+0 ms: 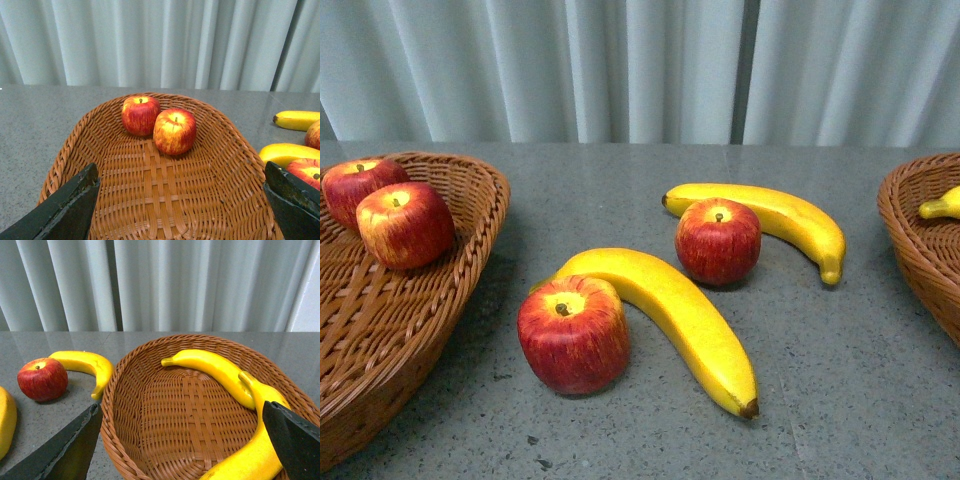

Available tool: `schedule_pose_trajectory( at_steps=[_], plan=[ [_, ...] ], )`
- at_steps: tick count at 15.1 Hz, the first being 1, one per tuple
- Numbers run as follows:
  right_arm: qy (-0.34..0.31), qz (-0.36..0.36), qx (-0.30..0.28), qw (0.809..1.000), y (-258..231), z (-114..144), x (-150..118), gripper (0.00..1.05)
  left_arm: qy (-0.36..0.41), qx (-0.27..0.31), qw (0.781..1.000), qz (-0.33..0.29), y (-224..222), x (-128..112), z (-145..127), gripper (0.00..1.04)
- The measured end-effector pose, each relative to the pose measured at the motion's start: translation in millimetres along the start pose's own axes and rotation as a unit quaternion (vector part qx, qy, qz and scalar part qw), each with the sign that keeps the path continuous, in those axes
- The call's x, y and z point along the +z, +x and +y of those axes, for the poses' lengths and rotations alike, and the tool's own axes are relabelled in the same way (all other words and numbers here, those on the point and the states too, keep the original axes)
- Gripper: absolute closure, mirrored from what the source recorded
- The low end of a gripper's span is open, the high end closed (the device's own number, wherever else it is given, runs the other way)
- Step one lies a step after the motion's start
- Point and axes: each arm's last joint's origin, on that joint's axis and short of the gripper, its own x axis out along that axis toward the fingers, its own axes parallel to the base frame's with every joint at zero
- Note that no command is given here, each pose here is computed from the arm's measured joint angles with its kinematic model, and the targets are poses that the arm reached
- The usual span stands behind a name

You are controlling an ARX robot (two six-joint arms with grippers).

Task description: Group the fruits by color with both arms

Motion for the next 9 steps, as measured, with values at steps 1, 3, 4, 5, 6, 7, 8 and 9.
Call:
schedule_pose_trajectory(
  at_steps=[1, 3, 4, 5, 6, 7, 8, 9],
  plan=[
    [0.0, 0.0, 0.0, 1.0, 0.0, 0.0, 0.0, 0.06, 0.0, 0.0, 1.0, 0.0, 0.0, 0.0, 0.0, 0.07],
    [0.0, 0.0, 0.0, 1.0, 0.0, 0.0, 0.0, 0.06, 0.0, 0.0, 1.0, 0.0, 0.0, 0.0, 0.0, 0.07],
    [0.0, 0.0, 0.0, 1.0, 0.0, 0.0, 0.0, 0.06, 0.0, 0.0, 1.0, 0.0, 0.0, 0.0, 0.0, 0.07],
    [0.0, 0.0, 0.0, 1.0, 0.0, 0.0, 0.0, 0.06, 0.0, 0.0, 1.0, 0.0, 0.0, 0.0, 0.0, 0.07],
    [0.0, 0.0, 0.0, 1.0, 0.0, 0.0, 0.0, 0.06, 0.0, 0.0, 1.0, 0.0, 0.0, 0.0, 0.0, 0.07],
    [0.0, 0.0, 0.0, 1.0, 0.0, 0.0, 0.0, 0.06, 0.0, 0.0, 1.0, 0.0, 0.0, 0.0, 0.0, 0.07],
    [0.0, 0.0, 0.0, 1.0, 0.0, 0.0, 0.0, 0.06, 0.0, 0.0, 1.0, 0.0, 0.0, 0.0, 0.0, 0.07],
    [0.0, 0.0, 0.0, 1.0, 0.0, 0.0, 0.0, 0.06, 0.0, 0.0, 1.0, 0.0, 0.0, 0.0, 0.0, 0.07]
  ],
)
